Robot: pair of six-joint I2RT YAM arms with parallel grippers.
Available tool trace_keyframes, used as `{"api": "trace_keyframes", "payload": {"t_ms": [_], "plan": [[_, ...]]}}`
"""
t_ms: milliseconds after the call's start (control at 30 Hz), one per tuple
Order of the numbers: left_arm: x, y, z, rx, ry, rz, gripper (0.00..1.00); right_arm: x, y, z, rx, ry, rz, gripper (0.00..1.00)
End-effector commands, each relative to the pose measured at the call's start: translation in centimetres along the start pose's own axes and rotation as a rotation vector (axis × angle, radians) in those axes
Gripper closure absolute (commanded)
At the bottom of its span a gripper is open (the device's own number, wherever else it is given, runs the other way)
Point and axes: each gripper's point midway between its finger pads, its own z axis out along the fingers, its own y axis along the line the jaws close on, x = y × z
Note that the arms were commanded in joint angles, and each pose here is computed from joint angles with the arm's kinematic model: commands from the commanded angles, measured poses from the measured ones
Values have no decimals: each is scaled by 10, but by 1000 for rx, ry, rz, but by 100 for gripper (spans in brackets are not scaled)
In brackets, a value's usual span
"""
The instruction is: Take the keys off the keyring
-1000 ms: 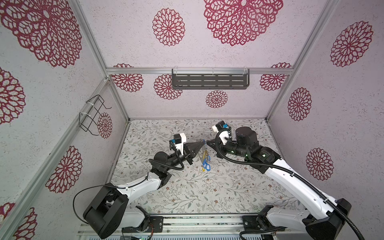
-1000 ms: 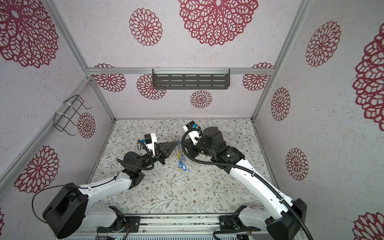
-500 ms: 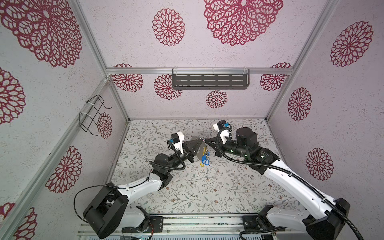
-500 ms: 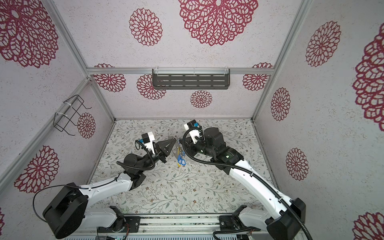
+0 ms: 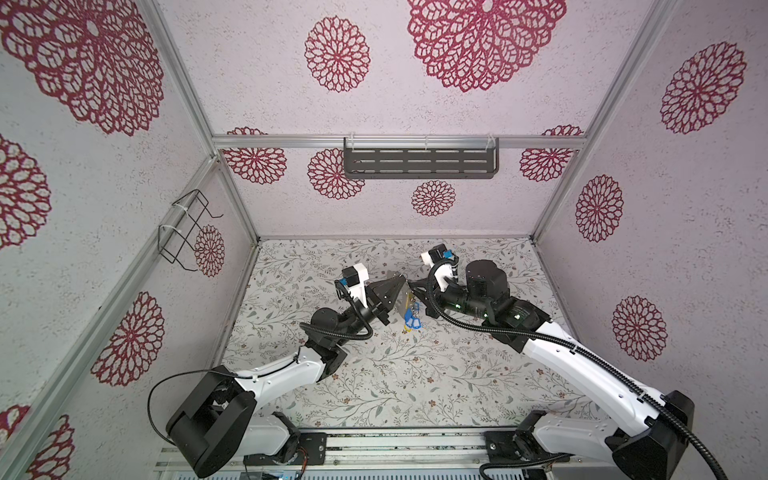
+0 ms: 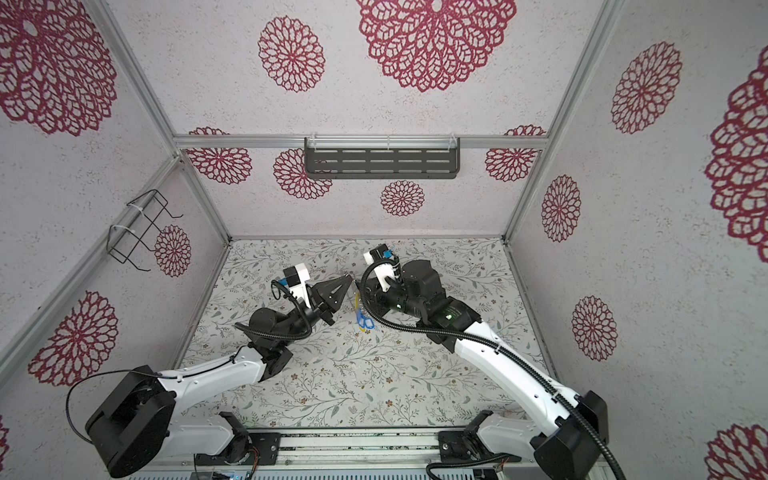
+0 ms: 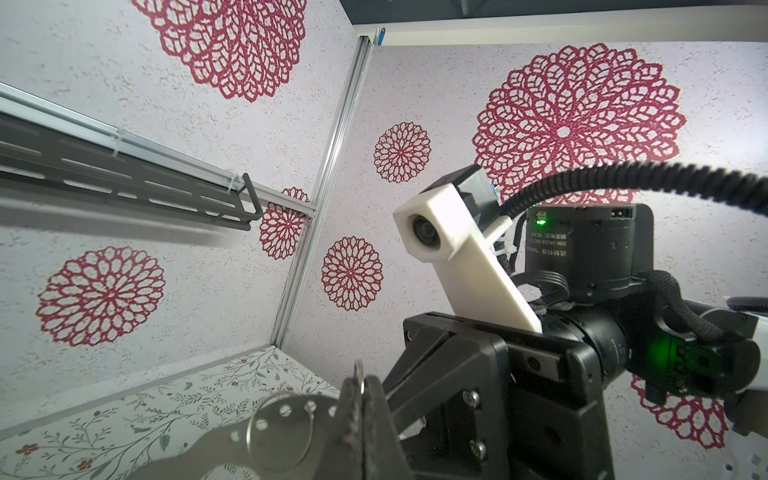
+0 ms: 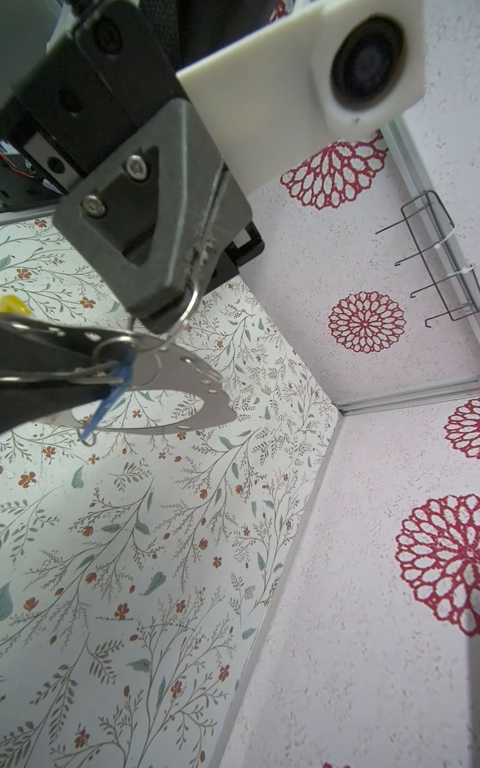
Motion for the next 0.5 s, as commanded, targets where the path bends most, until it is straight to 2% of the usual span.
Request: {"api": "trace_keyframes", "payload": {"t_ms": [0, 333, 400, 467], "plan": [[-81, -45, -11, 137, -269, 82, 100, 35, -27, 8, 130, 115, 50, 100], [-77, -49, -14, 153, -242, 115, 100, 32, -47, -9, 259, 97, 17, 100], [-67, -59, -13, 216, -181, 187, 100, 27, -54, -18, 292, 87, 8, 100], [-47, -67, -10, 269, -67, 278, 100, 19, -61, -28, 321, 72, -1, 100]]}}
